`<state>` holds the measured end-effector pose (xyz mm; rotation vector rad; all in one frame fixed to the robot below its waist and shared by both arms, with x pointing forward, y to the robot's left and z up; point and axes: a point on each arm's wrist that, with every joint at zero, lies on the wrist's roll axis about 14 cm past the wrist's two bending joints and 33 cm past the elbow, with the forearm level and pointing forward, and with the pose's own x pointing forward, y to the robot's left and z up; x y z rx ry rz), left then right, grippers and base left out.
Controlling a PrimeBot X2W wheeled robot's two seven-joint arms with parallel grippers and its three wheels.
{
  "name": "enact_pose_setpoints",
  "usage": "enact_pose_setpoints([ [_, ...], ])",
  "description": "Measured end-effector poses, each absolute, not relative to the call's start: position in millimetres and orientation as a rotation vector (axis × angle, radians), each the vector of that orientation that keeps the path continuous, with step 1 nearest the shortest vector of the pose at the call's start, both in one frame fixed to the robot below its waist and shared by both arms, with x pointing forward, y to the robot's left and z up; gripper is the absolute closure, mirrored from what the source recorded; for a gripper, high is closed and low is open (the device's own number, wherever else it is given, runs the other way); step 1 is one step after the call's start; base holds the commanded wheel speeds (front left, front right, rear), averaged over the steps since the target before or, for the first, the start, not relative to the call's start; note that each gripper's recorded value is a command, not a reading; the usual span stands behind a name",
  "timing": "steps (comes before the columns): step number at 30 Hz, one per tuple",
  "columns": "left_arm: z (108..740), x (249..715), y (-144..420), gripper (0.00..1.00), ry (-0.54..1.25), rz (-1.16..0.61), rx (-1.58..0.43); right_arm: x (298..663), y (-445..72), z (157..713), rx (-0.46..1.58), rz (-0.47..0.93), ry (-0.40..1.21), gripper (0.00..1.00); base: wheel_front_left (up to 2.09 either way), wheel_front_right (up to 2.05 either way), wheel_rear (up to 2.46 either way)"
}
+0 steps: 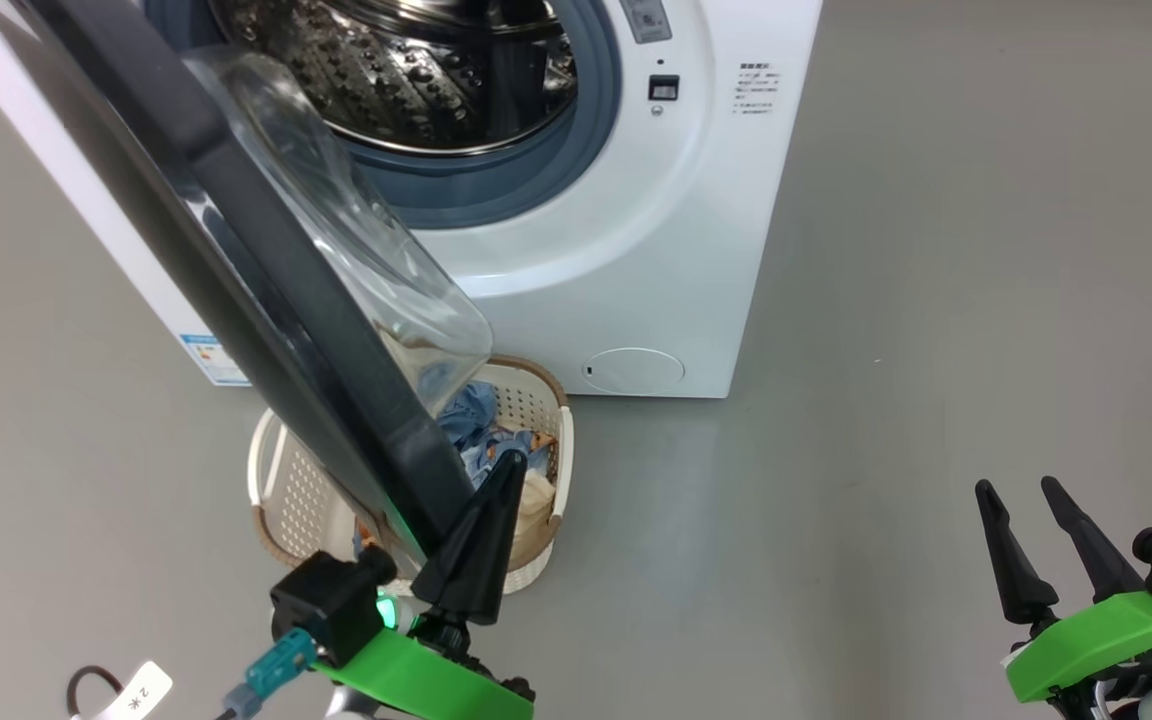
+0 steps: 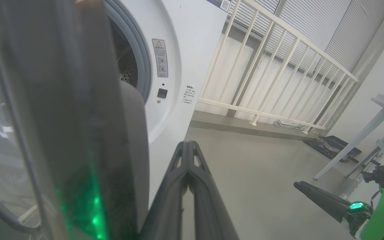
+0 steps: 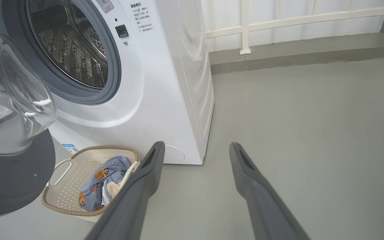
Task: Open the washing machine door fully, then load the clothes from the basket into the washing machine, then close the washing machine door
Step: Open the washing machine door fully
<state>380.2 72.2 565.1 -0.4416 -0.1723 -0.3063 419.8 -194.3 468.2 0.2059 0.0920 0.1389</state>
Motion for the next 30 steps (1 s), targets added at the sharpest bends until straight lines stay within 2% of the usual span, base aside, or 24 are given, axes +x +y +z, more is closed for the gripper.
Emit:
enact_pose_setpoints([
  [12, 560.1, 371.5, 94.2, 1.0, -0.176, -0.229, -0.443, 429.2, -171.9, 469.3, 0.203, 0.2, 0.091, 0.0, 0.0, 0.0, 0.0],
  [30, 538.9, 339.5, 174.4, 1.0, -0.163, 0.048, -0.359, 446.8, -130.4, 466.5, 0.208, 0.308, 0.102, 0.0, 0.0, 0.0, 0.0],
])
